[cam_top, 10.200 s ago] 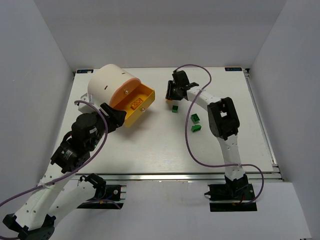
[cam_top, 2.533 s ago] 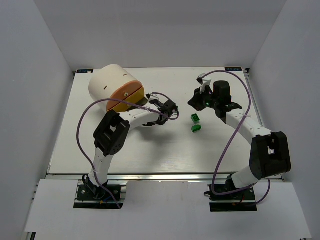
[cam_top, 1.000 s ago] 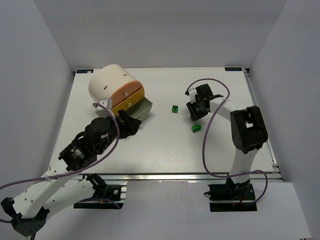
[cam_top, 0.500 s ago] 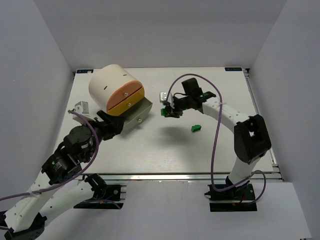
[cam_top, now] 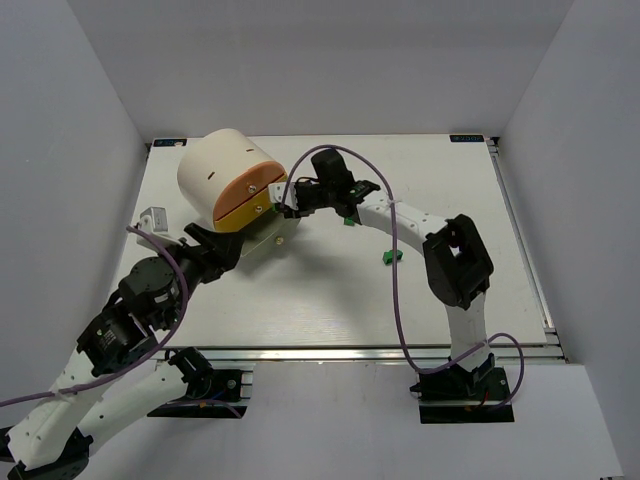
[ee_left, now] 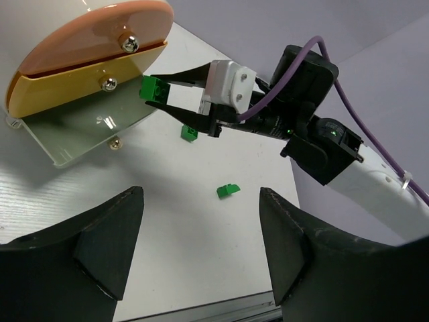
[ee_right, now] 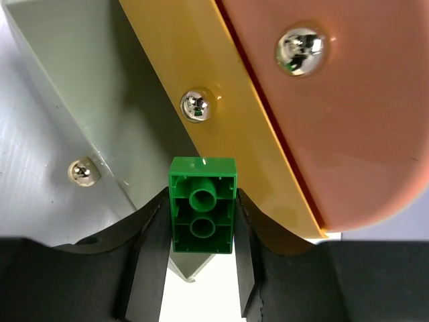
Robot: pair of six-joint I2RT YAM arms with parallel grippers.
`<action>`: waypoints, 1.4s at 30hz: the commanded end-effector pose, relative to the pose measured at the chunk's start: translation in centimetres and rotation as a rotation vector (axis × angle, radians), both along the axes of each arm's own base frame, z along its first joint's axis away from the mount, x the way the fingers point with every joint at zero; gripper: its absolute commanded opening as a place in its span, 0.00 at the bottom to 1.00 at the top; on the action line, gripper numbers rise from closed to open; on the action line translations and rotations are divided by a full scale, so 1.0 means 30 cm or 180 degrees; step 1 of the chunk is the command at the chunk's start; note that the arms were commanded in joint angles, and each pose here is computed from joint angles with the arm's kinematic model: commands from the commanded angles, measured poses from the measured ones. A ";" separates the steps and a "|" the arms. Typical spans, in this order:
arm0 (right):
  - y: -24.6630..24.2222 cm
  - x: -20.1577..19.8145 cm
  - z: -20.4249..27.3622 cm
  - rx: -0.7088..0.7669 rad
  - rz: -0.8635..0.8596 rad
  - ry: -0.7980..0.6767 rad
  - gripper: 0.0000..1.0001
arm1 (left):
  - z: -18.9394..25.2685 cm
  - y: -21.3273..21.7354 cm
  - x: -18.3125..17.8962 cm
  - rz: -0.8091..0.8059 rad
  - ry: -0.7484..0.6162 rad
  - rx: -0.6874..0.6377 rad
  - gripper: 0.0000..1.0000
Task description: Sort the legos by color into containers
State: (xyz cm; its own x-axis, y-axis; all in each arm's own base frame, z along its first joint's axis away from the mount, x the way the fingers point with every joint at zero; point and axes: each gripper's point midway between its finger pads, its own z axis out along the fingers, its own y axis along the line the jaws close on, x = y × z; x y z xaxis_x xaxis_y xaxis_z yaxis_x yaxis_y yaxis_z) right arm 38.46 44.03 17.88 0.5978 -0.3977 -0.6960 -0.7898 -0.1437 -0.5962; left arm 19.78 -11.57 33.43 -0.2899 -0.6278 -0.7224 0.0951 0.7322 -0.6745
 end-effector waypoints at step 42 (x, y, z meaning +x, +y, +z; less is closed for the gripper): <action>-0.911 -0.328 0.133 0.1122 -0.1931 0.2854 0.77 | -0.768 -0.833 0.720 -0.1395 0.1220 0.2385 0.82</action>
